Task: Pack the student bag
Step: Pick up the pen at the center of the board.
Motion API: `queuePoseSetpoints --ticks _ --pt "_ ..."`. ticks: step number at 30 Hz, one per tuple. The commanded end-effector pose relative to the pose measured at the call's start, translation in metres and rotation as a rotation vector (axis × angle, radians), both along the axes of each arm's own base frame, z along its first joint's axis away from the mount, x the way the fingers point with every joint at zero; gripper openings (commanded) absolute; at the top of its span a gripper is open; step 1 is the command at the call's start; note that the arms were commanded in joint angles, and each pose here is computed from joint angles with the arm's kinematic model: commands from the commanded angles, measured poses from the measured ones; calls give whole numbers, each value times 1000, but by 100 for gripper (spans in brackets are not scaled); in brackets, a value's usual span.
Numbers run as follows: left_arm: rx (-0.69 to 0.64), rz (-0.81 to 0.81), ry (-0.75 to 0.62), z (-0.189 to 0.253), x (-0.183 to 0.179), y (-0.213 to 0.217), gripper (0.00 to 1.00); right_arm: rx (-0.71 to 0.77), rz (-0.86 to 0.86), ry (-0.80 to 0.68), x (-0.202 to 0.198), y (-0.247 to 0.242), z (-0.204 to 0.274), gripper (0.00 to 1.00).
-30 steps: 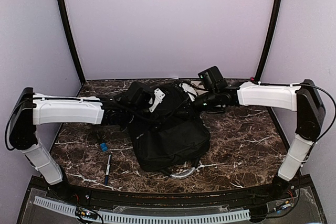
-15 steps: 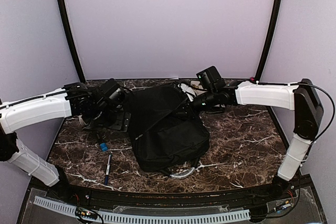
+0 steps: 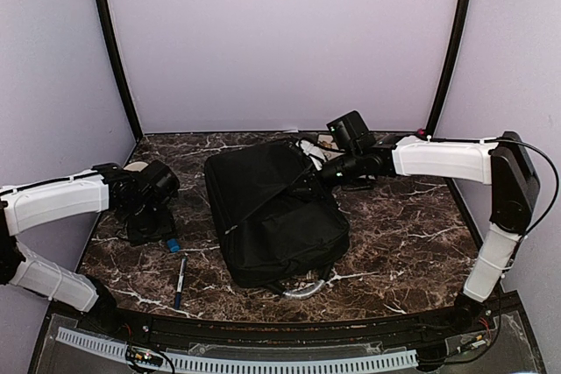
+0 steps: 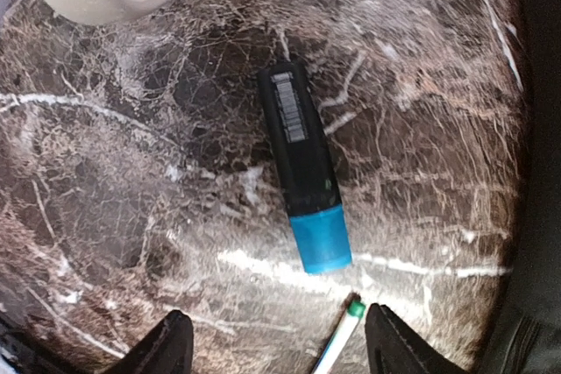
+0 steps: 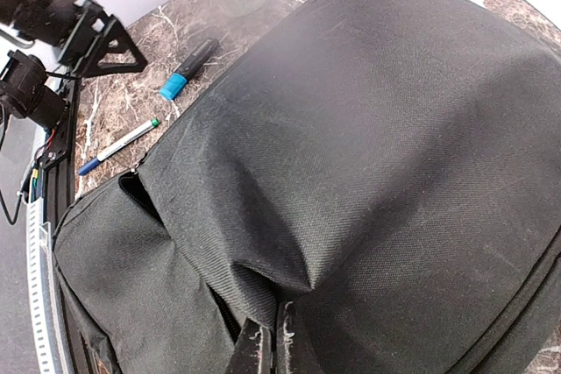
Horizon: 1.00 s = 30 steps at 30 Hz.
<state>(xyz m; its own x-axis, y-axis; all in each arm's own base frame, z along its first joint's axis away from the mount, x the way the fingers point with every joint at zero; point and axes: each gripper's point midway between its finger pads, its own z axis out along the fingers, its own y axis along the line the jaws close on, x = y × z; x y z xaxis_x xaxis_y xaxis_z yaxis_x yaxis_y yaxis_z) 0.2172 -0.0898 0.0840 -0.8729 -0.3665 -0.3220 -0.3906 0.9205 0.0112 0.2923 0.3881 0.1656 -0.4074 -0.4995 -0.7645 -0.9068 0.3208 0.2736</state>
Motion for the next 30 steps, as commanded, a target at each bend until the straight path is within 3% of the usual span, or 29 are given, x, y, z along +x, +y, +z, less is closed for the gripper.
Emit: queuePoseSetpoints --ticks 1,8,16,19,27,30 --pt "-104 61 -39 -9 21 -4 68 92 74 -36 -14 15 30 0" --pt "-88 99 23 -29 42 4 65 89 79 -26 -16 15 27 0" --pt "-133 143 94 -53 39 0 54 86 79 -32 -16 14 27 0" --pt "-137 144 106 -57 40 -2 43 84 81 -26 -17 14 26 0" --pt "-136 174 148 -65 34 -1 41 83 85 -19 -18 15 24 0" --pt "-135 173 154 -65 33 -1 35 82 84 -20 -17 14 24 0"
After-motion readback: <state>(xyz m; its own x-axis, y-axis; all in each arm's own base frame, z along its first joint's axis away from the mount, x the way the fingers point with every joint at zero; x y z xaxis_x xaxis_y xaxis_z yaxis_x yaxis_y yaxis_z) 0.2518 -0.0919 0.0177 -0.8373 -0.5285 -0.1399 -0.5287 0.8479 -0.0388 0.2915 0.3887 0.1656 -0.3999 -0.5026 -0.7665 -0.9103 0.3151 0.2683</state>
